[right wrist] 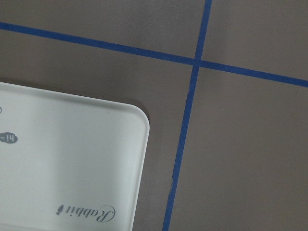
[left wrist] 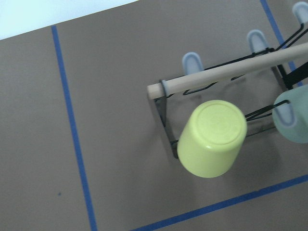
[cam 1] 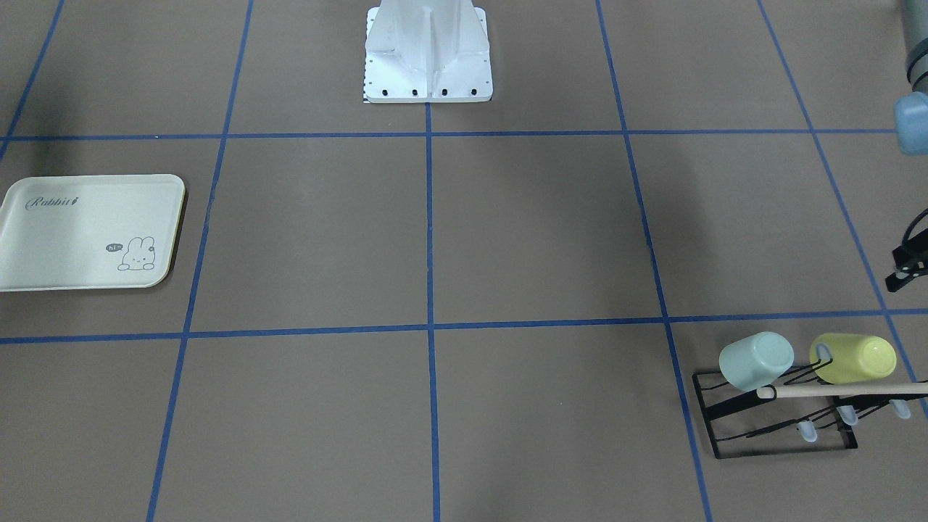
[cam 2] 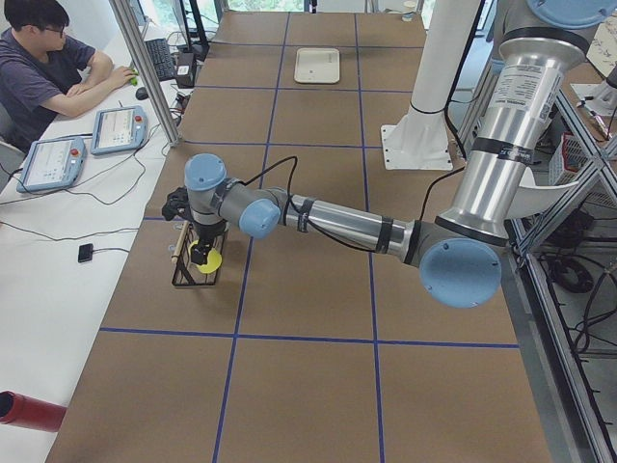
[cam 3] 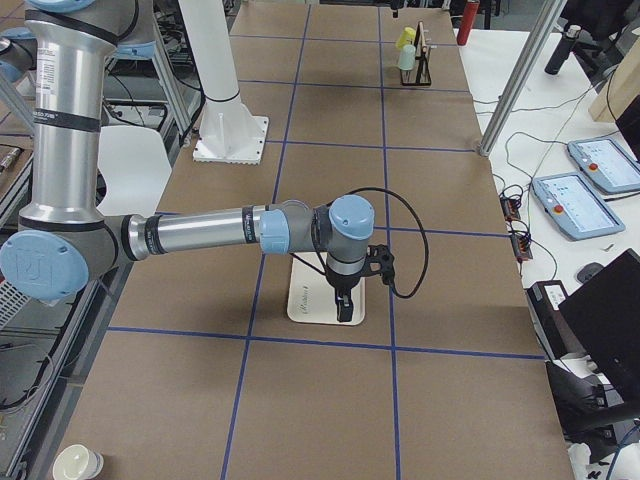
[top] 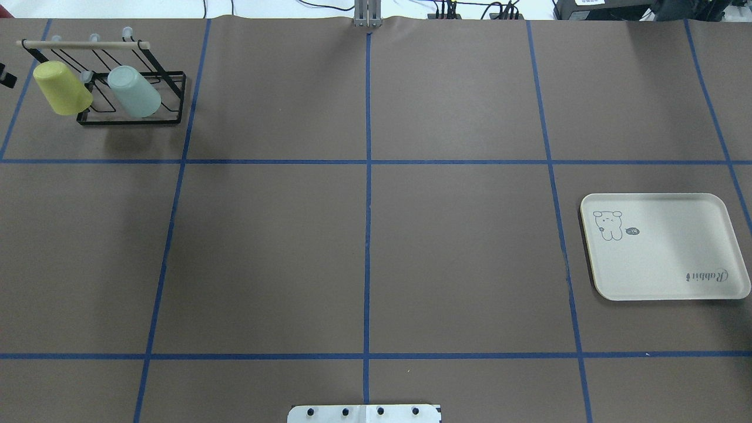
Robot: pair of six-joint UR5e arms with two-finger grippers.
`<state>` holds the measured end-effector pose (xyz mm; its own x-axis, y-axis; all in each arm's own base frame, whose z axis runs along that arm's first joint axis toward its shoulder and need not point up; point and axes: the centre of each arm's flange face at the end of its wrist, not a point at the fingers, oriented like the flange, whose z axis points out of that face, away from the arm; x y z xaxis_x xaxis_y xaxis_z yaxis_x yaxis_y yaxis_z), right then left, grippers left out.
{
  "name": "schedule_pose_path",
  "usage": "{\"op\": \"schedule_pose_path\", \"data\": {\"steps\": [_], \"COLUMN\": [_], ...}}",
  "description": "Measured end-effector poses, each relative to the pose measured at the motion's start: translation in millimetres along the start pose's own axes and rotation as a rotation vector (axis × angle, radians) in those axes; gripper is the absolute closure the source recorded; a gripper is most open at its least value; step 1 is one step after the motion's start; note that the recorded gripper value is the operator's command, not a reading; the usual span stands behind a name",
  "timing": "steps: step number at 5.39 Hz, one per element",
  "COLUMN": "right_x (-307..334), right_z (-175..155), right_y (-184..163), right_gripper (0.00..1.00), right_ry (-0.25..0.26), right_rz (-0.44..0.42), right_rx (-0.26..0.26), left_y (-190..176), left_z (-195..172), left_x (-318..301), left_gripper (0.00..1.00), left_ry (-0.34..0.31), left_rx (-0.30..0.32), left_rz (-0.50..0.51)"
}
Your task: Left arm grabs green cup and hands to right arm on tray
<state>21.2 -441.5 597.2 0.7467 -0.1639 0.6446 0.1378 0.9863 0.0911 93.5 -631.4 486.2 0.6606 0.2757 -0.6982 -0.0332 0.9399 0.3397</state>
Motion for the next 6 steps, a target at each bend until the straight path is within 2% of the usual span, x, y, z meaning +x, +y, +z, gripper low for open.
{"op": "schedule_pose_path", "data": {"steps": [2, 4, 6], "right_x": [0, 0, 0], "right_z": [0, 0, 0], "right_y": [0, 0, 0], "right_gripper": [0.0, 0.0, 0.0], "right_ry": [0.0, -0.001, -0.001], "right_rz": [0.0, 0.001, 0.001], "right_rx": [0.0, -0.001, -0.001], "left_y": [-34, -50, -61], "left_z": [23, 46, 63], "left_x": [82, 126, 132], "left_gripper": [0.0, 0.0, 0.0], "left_ry": [0.032, -0.024, -0.086], "left_rx": [-0.009, 0.002, 0.011], "left_rz": [-0.122, -0.194, -0.217]}}
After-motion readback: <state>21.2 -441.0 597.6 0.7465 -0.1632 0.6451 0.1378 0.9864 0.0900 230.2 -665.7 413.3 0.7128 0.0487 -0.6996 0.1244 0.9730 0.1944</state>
